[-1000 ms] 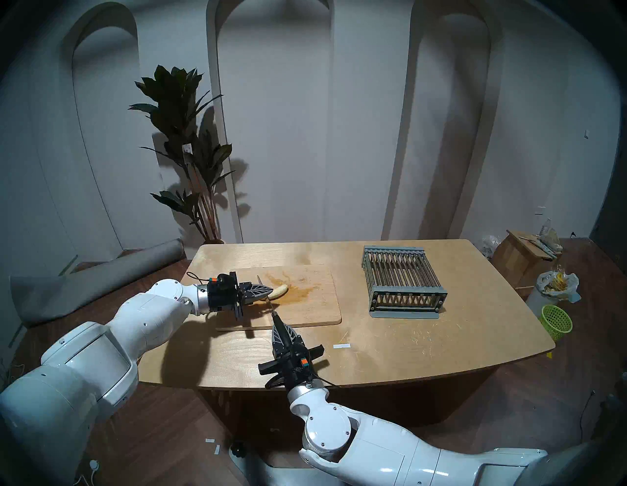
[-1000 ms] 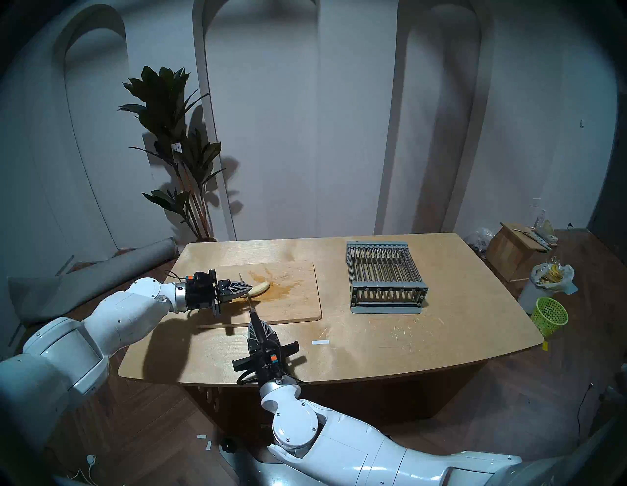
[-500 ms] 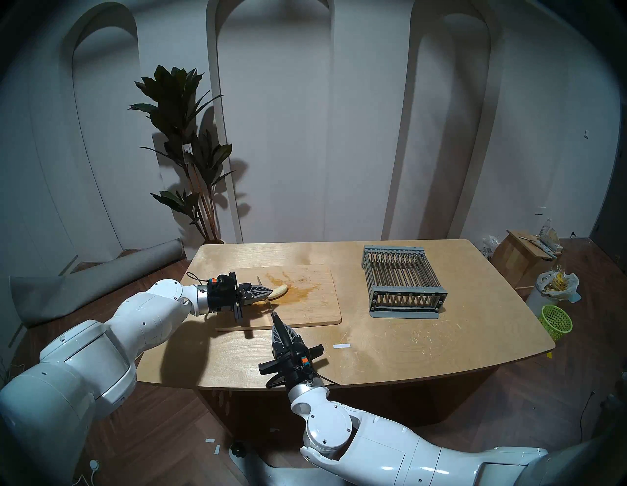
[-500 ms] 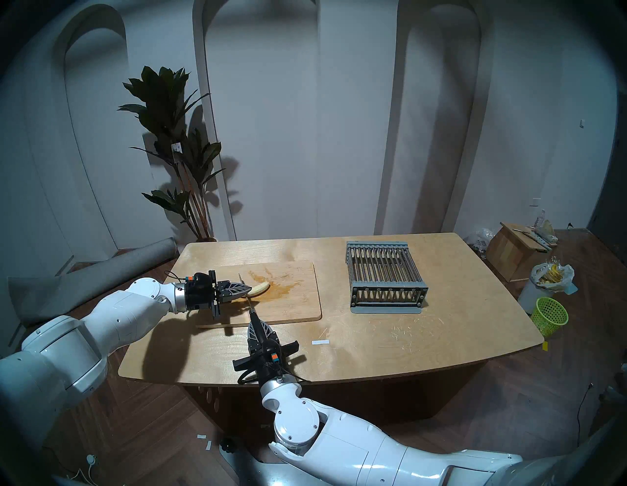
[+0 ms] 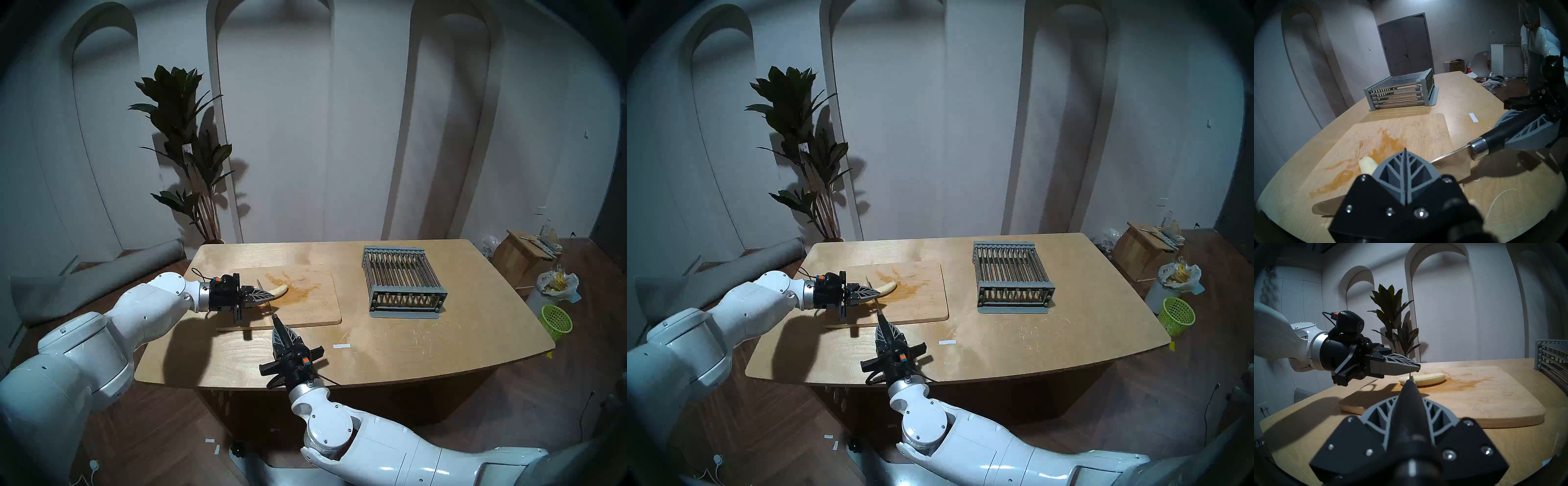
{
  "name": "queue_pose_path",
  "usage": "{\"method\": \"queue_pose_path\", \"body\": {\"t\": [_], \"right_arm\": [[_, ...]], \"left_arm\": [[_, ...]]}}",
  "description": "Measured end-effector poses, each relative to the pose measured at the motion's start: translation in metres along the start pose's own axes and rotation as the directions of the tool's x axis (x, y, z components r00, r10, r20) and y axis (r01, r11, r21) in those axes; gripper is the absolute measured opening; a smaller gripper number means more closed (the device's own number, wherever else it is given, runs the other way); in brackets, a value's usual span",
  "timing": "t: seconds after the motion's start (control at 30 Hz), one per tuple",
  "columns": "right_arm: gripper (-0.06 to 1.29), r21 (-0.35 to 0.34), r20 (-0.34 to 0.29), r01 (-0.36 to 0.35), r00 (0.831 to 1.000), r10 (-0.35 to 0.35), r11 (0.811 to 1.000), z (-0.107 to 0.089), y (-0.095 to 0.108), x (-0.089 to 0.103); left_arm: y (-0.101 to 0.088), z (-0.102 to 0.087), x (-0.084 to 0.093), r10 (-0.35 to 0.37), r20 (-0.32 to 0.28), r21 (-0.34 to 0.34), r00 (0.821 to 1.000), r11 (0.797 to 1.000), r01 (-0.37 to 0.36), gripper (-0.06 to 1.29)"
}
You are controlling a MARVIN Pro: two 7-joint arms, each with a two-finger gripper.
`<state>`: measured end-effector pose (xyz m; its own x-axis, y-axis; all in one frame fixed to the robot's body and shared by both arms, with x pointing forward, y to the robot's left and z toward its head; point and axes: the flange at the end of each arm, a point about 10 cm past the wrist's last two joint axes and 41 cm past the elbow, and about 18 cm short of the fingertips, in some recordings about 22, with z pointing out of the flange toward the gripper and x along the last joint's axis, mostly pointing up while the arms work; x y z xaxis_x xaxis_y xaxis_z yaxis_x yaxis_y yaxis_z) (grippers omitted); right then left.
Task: Cut the banana into four pieces on the cutting board
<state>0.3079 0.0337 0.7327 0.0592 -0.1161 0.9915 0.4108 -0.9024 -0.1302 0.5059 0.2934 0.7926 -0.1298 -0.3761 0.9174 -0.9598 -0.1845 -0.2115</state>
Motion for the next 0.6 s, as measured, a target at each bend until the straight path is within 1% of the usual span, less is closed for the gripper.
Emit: {"method": "queue_pose_path", "body": {"t": [0.13, 0.23, 0.27, 0.37, 0.5, 0.6], "right_arm": [[0.27, 0.003, 0.007, 0.0, 1.0, 0.0, 1.0, 0.0, 0.001, -0.001], [0.27, 0.004, 0.009, 0.0, 1.0, 0.0, 1.0, 0.0, 0.001, 0.0], [0.27, 0.005, 0.011, -0.001, 1.0, 0.001, 1.0, 0.0, 0.002, 0.001], [0.27, 0.006, 0.012, -0.003, 1.0, 0.003, 1.0, 0.0, 0.002, 0.001], [0.27, 0.006, 0.01, -0.009, 1.0, 0.009, 1.0, 0.001, 0.002, 0.004], [0.27, 0.005, 0.001, -0.012, 1.0, 0.012, 1.0, 0.003, 0.004, 0.009]], "left_arm": [[-0.002, 0.001, 0.004, 0.01, 0.034, -0.045, 0.999, 0.999, -0.009, -0.03], [-0.004, 0.001, 0.008, 0.015, 0.05, -0.066, 0.999, 0.998, -0.012, -0.03], [-0.006, 0.001, 0.01, 0.019, 0.063, -0.086, 0.998, 0.996, -0.013, -0.03], [-0.007, 0.001, 0.011, 0.02, 0.067, -0.093, 0.998, 0.996, -0.014, -0.03], [-0.008, 0.001, 0.012, 0.003, 0.053, -0.078, 0.999, 0.997, 0.001, -0.03], [-0.012, -0.001, 0.015, -0.025, 0.014, -0.04, 1.0, 0.999, 0.025, -0.03]]}}
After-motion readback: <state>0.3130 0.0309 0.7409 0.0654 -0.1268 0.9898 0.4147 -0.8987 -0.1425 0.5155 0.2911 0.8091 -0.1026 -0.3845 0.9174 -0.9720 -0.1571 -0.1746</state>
